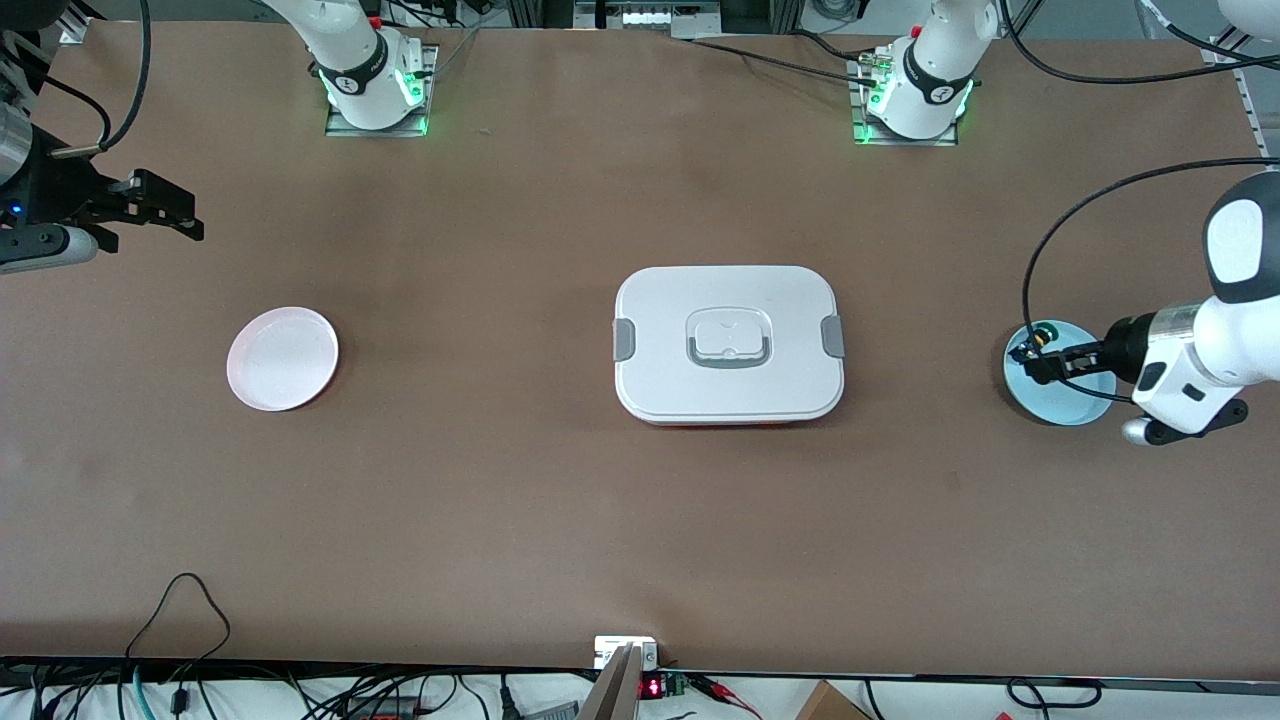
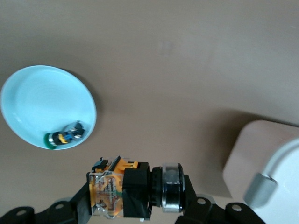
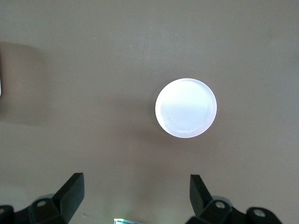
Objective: Transfer orange switch to right arm and place
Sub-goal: 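Lift the switch with the left gripper and carry it over the box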
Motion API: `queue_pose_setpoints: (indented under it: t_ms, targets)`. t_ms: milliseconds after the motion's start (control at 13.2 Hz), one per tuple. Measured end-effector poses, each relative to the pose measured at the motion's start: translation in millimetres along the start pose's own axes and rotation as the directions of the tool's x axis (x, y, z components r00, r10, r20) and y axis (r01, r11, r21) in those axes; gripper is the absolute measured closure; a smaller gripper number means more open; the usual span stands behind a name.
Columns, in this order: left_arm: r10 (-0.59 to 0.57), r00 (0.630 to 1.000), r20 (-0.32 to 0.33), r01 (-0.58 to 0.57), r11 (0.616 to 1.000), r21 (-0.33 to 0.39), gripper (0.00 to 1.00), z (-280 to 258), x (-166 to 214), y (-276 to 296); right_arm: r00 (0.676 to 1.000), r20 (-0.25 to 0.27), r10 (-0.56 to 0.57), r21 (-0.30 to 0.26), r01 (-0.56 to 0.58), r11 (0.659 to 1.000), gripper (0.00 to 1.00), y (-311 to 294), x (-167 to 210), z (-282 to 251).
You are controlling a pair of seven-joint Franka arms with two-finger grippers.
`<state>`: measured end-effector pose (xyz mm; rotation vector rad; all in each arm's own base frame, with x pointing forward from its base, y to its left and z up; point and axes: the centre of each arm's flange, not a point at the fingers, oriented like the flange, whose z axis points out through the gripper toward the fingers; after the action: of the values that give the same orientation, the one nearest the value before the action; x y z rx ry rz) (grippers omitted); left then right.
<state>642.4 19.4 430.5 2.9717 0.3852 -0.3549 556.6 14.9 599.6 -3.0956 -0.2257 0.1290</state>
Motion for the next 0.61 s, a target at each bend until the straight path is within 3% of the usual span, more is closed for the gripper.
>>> queue_pose_setpoints:
  t_ms: [227, 605]
  targets:
    - [0.073, 0.997, 0.011, -0.073, 0.997, -0.011, 0.26, -5, -17, 41, 1.000, 0.000, 0.000, 0.000, 0.000, 1.000, 0.00, 0, 0, 0]
    - [0.127, 0.990, 0.059, -0.116, 0.980, -0.161, 0.26, -7, -35, 81, 1.000, 0.000, 0.000, 0.000, 0.000, 1.000, 0.00, 0, 0, 0]
